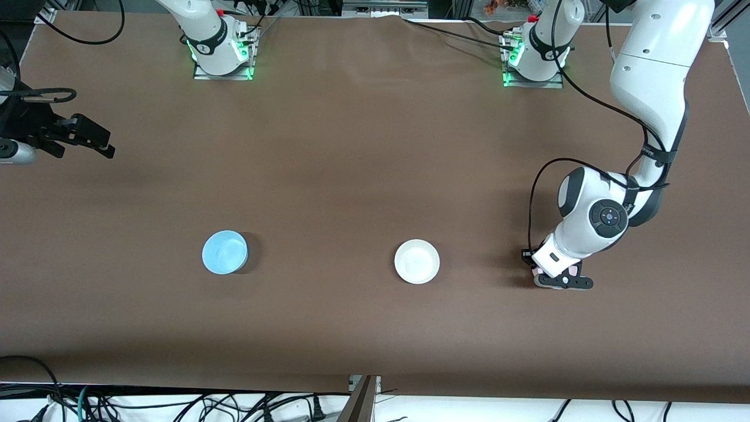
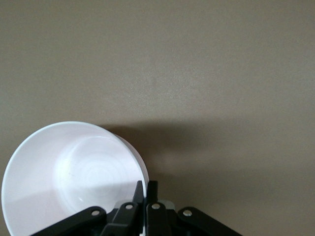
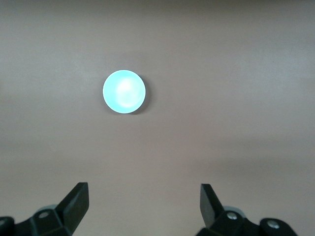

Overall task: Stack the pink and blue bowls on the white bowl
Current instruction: 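Lift the pink bowl and carry it over the white bowl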

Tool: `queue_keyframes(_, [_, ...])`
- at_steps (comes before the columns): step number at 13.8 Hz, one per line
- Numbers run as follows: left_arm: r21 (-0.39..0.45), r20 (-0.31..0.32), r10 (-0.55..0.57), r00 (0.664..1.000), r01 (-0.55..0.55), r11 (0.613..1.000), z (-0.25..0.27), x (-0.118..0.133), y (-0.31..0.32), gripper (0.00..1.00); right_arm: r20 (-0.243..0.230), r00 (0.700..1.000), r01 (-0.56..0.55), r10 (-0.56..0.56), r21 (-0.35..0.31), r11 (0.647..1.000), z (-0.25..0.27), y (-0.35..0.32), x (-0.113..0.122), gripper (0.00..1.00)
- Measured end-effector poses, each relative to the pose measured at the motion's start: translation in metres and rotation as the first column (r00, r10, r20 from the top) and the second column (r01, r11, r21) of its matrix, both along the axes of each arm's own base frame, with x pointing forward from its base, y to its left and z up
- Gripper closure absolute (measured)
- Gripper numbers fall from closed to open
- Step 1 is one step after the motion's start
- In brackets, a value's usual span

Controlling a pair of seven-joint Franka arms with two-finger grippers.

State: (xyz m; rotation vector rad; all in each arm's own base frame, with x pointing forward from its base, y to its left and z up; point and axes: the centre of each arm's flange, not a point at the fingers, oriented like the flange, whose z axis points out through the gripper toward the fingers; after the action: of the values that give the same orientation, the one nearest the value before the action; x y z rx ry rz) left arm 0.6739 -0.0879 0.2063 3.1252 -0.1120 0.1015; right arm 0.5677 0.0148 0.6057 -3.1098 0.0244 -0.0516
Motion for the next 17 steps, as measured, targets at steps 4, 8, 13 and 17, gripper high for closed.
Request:
queue_keyframes(4, [-0.007,0.022,-0.007,1.000,0.007,1.000,0.007,0.005,-0.006,0.97,0.000,1.000,0.001,-0.001,0.000,1.000,0.000,0.000,0.000,0.00])
queue_keyframes(8, [-0.016,0.048,0.000,0.999,0.000,1.000,0.021,0.012,-0.018,0.97,0.000,1.000,0.002,-0.002,0.000,1.000,0.000,-0.001,0.000,0.00])
queue_keyframes(13, [-0.003,0.017,0.021,1.000,-0.021,1.000,0.051,0.022,-0.039,0.97,-0.001,1.000,0.013,-0.013,0.000,1.000,0.000,-0.007,0.000,0.00])
queue_keyframes(17, [0.001,0.001,0.085,0.996,-0.085,0.996,0.074,0.021,-0.077,0.97,-0.002,0.999,0.039,-0.039,-0.001,0.999,0.000,-0.022,0.000,0.00])
